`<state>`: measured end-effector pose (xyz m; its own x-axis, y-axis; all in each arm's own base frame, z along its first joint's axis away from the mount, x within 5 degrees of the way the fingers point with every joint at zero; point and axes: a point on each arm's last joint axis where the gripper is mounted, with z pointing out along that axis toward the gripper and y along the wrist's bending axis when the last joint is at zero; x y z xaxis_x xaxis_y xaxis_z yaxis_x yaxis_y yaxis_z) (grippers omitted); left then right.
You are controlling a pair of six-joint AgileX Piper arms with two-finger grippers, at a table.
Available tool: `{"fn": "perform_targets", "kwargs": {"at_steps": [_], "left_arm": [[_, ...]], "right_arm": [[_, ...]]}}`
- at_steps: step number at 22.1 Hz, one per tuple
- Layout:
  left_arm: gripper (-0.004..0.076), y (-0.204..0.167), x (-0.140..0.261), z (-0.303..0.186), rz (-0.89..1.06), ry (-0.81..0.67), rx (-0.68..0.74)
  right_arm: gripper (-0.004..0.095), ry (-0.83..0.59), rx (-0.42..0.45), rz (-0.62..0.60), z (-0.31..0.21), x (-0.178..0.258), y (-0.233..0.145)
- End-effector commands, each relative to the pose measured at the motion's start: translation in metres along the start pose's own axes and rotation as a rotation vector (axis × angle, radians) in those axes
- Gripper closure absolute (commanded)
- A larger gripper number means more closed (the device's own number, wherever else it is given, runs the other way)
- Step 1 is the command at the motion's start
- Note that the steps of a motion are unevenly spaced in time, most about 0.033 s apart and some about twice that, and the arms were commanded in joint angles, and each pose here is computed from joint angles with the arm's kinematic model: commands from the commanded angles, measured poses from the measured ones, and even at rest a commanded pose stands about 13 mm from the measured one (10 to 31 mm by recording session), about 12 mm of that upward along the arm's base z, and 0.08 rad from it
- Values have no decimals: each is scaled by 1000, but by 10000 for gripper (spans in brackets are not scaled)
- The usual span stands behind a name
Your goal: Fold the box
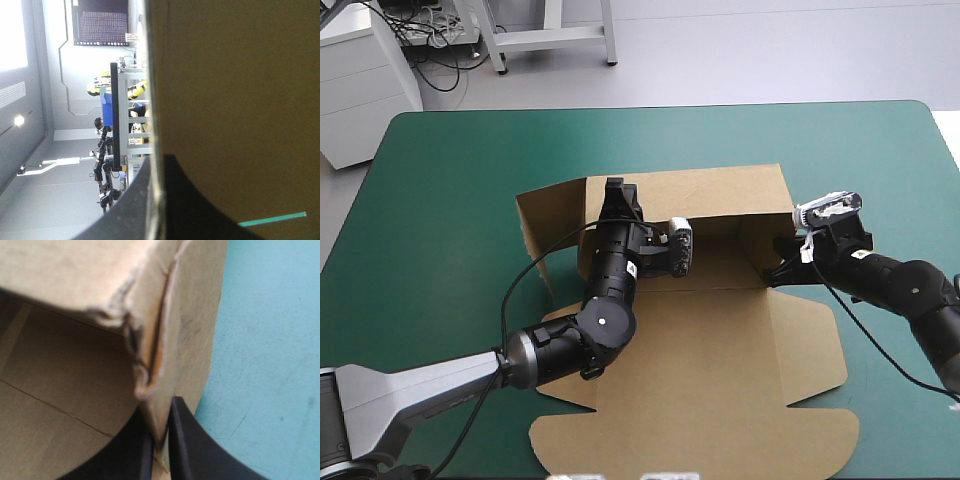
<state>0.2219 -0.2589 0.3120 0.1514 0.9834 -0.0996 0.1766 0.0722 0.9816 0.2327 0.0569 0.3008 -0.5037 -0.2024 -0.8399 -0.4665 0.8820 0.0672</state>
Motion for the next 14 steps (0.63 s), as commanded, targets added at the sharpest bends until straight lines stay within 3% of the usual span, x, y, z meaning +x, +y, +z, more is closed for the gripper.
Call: {"fn": "perform_targets", "kwargs": {"at_steps": [1, 4, 8, 10, 14], "left_arm": [[739, 25, -7, -10, 10, -97, -89], [672, 24, -8, -10, 12, -115, -79], [380, 23, -9, -10, 12, -124, -74], [335, 23, -10, -10, 11, -135, -68], [335, 22, -17, -18, 14, -150, -77]], "right_arm": [[930, -64, 5, 36, -2, -13, 0], [929, -46, 6, 37, 3, -12, -2], [930, -39, 12, 42, 14, -19, -8], [929, -39, 16, 35, 21, -27, -12], [929, -1, 58, 40, 39, -43, -26]]}}
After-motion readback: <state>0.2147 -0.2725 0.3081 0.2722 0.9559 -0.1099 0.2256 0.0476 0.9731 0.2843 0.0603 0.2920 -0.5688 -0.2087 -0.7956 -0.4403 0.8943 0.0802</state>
